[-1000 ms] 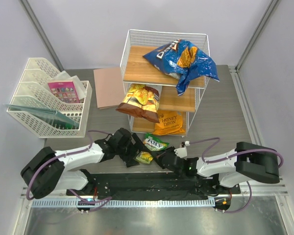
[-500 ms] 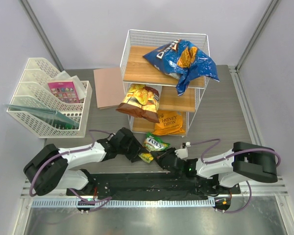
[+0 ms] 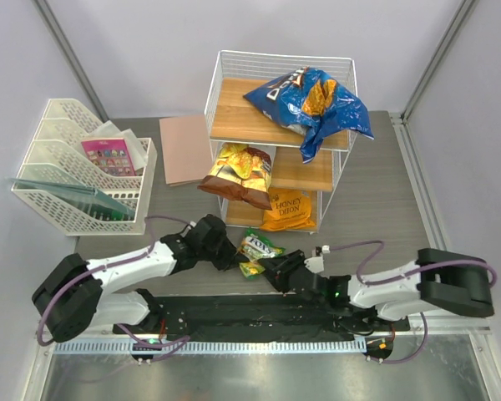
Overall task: Place and organize the chips bags onto the shelf
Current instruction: Pick up the potato chip from the center of the board.
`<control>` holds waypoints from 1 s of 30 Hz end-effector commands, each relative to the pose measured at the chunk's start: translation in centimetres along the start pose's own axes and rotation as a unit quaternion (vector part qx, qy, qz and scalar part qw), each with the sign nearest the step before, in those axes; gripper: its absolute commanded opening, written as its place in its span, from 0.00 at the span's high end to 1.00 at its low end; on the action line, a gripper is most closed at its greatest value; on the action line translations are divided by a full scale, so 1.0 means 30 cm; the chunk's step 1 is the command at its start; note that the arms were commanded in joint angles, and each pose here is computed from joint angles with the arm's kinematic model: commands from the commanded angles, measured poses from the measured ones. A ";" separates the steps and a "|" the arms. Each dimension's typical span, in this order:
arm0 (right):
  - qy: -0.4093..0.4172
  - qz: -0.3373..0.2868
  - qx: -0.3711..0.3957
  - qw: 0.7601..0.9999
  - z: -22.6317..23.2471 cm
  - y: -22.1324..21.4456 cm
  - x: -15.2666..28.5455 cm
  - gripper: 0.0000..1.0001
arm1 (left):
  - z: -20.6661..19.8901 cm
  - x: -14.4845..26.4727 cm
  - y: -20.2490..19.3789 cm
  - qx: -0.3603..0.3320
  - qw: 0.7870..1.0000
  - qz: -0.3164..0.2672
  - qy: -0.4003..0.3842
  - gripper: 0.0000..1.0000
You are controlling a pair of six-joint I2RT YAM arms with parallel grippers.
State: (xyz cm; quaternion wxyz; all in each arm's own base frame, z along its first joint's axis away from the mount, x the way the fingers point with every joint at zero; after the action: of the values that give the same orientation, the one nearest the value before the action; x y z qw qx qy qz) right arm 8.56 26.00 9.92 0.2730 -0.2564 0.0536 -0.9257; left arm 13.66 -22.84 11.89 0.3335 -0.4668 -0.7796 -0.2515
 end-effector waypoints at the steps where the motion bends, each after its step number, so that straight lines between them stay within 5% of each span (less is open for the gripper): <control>1: 0.026 0.020 -0.313 0.949 0.142 0.035 0.074 0.55 | 0.002 0.093 0.027 -0.042 0.998 -0.026 0.040 1.00; 10: 0.046 -0.066 -0.254 0.964 0.246 0.203 0.286 0.51 | -0.006 0.170 0.092 -0.037 0.994 -0.090 0.043 1.00; 23: 0.072 -0.107 -0.204 0.970 0.313 0.216 0.307 0.54 | -0.129 0.195 0.176 -0.012 0.980 -0.191 -0.059 1.00; 26: 0.056 -0.115 -0.160 0.979 0.367 0.190 0.293 0.54 | -0.134 0.199 0.188 -0.012 0.979 -0.194 -0.059 1.00; 30: 0.026 -0.091 -0.007 0.996 0.488 0.156 0.197 0.54 | -0.149 0.181 0.186 -0.040 0.983 -0.169 -0.051 1.00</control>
State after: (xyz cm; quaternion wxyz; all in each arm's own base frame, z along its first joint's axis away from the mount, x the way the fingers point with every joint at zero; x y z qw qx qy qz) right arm 10.54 17.35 19.95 0.1597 -0.2565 0.0353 -0.9526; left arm 16.61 -19.40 16.96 0.2780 -0.3474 -0.8408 -0.3083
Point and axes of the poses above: each gripper's point midway between its finger pads, its own x axis back along the fingers, its own z axis along the line the jaws close on, y = z × x, the point moved 8 cm from there along x, back along the fingers, and after that the axes turned 10 degrees about -x, right-handed, at the moved point
